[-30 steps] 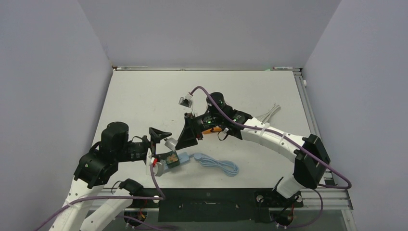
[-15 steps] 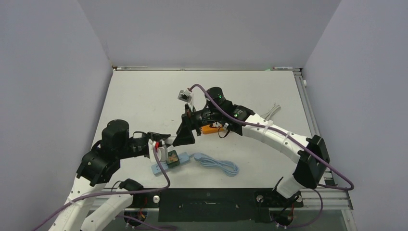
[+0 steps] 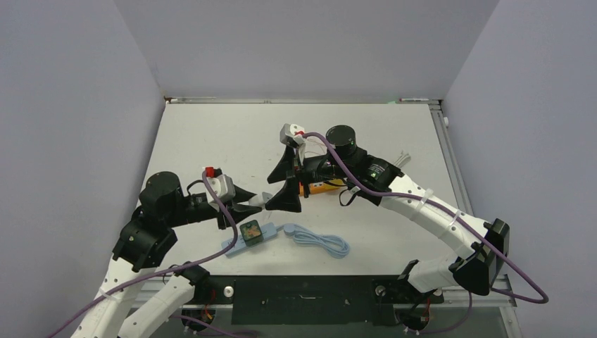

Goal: Insert the plug

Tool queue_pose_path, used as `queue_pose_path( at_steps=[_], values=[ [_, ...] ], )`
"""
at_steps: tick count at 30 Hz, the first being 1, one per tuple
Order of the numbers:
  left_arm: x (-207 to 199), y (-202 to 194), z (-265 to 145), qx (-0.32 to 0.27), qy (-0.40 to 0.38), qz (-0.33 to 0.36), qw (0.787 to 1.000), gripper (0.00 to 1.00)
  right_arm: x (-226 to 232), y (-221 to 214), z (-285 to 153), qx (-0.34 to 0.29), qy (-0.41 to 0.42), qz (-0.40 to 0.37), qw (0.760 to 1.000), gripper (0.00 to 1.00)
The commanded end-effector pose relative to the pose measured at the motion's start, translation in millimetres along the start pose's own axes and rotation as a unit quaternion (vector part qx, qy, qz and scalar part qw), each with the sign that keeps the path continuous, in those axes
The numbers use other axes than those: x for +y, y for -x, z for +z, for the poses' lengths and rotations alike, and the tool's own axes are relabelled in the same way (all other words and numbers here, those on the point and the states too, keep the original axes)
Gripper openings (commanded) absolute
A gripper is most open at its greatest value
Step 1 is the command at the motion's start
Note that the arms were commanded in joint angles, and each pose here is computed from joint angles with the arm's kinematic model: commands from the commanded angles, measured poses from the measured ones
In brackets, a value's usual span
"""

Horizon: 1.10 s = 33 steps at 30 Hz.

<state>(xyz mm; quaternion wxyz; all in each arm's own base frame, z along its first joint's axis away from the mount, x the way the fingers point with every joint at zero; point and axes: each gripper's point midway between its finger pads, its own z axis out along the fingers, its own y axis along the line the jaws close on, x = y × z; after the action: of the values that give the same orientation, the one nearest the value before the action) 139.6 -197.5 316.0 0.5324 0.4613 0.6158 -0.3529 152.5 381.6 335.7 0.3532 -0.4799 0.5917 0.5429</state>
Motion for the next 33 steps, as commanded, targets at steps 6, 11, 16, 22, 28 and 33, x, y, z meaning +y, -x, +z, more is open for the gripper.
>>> queue_pose_path(
  at_steps=[6,11,16,22,28,33],
  values=[
    [-16,34,3,-0.051,-0.047,-0.047,0.996,0.0,25,24,-3,-0.037,0.047,-0.058,0.997,0.46],
    [-11,36,5,-0.054,-0.04,-0.05,0.997,0.0,31,21,-1,-0.033,0.055,-0.052,0.997,0.25],
    [-6,33,8,-0.048,-0.036,-0.05,0.997,0.0,33,12,-1,-0.024,0.059,-0.04,0.997,0.11],
    [12,-9,10,0.038,0.002,-0.042,0.998,0.74,-5,-10,-9,0.012,-0.021,-0.025,0.999,0.05],
    [24,-86,0,0.185,0.017,-0.017,0.982,0.96,-59,-41,-52,0.047,-0.132,0.015,0.99,0.05],
    [35,-151,-7,0.297,0.017,-0.015,0.955,0.96,-68,-56,-72,0.065,-0.178,0.016,0.982,0.05]
  ],
)
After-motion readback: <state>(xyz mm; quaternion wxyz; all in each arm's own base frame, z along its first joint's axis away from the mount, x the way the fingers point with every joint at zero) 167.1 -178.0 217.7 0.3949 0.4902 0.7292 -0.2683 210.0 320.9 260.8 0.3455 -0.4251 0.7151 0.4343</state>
